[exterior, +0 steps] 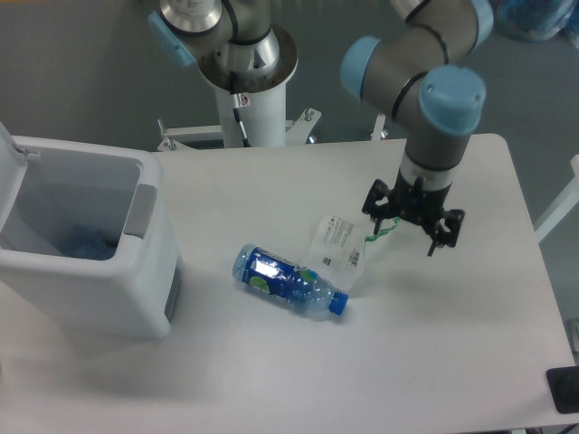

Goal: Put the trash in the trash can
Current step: 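Lower the gripper onto the white plastic wrapper beside the bottle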

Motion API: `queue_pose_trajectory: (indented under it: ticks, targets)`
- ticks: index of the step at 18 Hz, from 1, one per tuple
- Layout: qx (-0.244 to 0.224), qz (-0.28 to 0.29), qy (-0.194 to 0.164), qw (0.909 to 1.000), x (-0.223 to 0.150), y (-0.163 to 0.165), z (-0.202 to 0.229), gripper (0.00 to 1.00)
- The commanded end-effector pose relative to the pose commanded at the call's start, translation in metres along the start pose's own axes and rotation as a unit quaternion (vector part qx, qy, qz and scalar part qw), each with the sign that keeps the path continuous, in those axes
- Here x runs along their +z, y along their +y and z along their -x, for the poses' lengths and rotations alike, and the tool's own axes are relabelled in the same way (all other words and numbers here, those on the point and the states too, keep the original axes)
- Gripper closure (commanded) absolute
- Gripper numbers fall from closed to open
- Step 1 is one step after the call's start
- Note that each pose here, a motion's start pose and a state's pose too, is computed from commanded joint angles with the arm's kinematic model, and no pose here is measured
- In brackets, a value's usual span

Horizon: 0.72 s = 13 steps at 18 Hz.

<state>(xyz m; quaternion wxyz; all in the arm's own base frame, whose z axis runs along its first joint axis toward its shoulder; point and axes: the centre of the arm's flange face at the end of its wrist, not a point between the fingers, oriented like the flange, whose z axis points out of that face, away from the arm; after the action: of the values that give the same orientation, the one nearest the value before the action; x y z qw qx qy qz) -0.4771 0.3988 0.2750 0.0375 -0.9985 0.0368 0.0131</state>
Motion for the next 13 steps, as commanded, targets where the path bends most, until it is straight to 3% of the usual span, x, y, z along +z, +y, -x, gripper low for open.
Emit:
queue_pose_trajectory:
  ticks: [3, 8, 9, 10, 12, 13]
  targets:
    - [0.011, 0.019, 0.014, 0.9997, 0.017, -0.012, -0.014, 0.0]
    - [-0.021, 0.041, 0.04, 0.9981, 0.049, -0.013, -0.048, 0.0]
    - [-0.02, 0.05, 0.035, 0.9979, 0.05, -0.012, -0.048, 0.04]
    - [-0.019, 0.057, 0.032, 0.9977, 0.05, -0.011, -0.047, 0.24]
    - [-0.017, 0.06, 0.031, 0.9976, 0.051, -0.012, -0.047, 0.52]
    - [-0.017, 0.06, 0.032, 0.9975, 0.051, -0.011, -0.047, 0.73]
